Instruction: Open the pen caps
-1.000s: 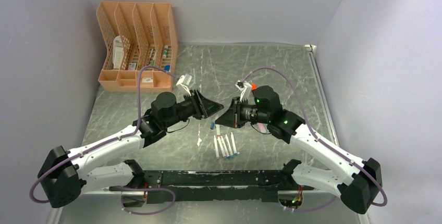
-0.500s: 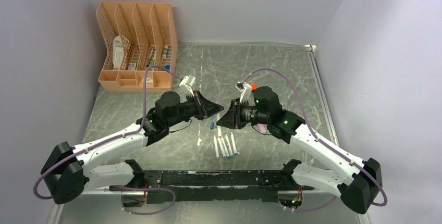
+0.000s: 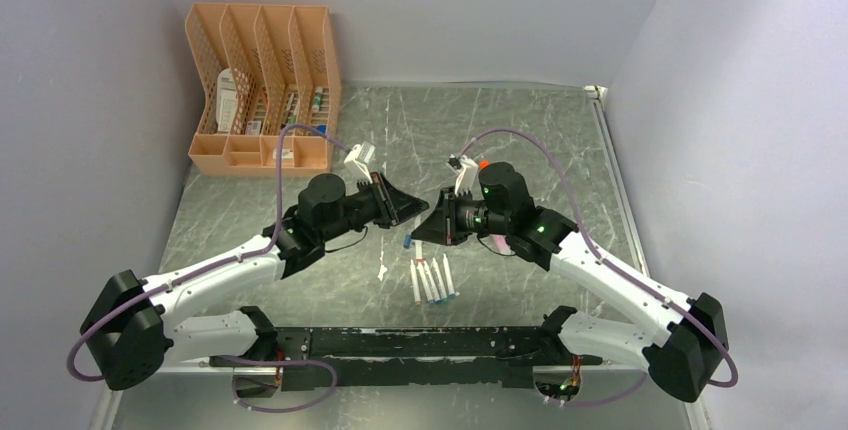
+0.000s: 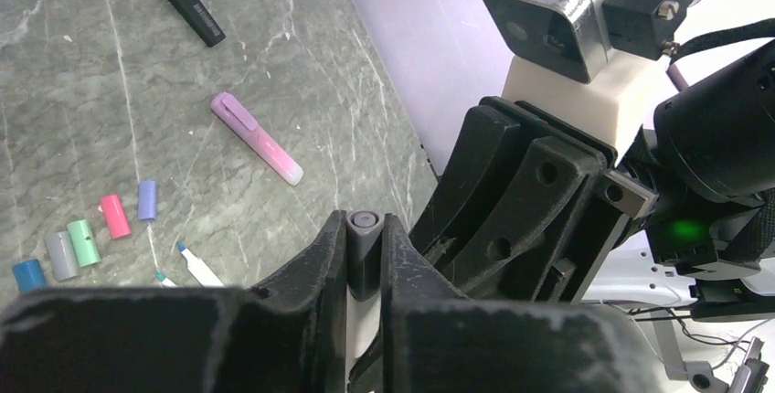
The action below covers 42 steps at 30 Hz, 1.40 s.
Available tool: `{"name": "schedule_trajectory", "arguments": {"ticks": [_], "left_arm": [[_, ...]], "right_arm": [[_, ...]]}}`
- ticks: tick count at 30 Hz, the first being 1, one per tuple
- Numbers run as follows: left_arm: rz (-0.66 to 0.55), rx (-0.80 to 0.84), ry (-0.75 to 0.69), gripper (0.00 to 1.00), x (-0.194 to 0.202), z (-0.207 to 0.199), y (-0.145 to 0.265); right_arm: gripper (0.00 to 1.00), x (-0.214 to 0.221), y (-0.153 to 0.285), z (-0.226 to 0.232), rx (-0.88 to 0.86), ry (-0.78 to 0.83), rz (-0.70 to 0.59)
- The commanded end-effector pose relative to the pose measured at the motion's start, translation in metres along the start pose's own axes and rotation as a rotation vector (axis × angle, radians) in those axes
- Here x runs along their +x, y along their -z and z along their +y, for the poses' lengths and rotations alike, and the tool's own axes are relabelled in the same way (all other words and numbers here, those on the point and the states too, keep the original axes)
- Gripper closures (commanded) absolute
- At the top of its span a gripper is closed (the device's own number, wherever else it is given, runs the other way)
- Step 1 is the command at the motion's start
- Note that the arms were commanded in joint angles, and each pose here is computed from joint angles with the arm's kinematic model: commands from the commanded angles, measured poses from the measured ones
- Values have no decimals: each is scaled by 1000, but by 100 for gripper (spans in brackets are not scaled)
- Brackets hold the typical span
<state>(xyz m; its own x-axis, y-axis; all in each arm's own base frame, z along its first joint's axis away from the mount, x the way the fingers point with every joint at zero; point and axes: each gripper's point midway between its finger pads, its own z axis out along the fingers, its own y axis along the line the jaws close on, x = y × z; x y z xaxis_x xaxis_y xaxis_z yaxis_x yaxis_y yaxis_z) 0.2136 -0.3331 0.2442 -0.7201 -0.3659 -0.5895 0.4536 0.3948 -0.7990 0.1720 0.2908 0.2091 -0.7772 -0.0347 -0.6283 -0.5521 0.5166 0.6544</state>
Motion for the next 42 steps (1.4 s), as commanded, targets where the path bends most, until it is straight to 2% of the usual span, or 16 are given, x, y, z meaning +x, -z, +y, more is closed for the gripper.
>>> {"name": "schedule_trajectory", "arguments": {"ticks": [1, 3, 4, 8, 12, 22, 26, 32, 37, 42], "left_arm": [[-20, 67, -11, 71, -11, -21, 0], [-20, 52, -14, 58, -12, -19, -1], [-21, 48, -18, 55, -13, -18, -1], [-21, 42, -22, 54, -16, -16, -2], [-19, 43, -21, 59, -16, -15, -4], [12, 55, -21, 93, -10, -12, -9], [23, 24, -30, 93, -8, -6, -11], [-15, -74, -138, 93, -22, 13, -16], [-96, -183, -208, 93, -53, 41, -21], [-275, -288, -223, 93, -139, 85, -13]], "right_arm": [[100, -6, 0, 6, -25, 33, -18], [100, -4, 1, 6, -27, 35, -11], [100, -4, 2, 7, -30, 38, -6], [100, 1, 5, 6, -27, 44, 9], [100, 3, 5, 6, -29, 43, 14], [100, 6, 5, 3, -21, 40, 19], [100, 7, 6, -2, 8, 29, 20], [100, 21, 7, -15, 61, -16, 49], [100, 33, 9, -21, 82, -60, 72], [100, 53, 11, -25, 80, -115, 104]]}}
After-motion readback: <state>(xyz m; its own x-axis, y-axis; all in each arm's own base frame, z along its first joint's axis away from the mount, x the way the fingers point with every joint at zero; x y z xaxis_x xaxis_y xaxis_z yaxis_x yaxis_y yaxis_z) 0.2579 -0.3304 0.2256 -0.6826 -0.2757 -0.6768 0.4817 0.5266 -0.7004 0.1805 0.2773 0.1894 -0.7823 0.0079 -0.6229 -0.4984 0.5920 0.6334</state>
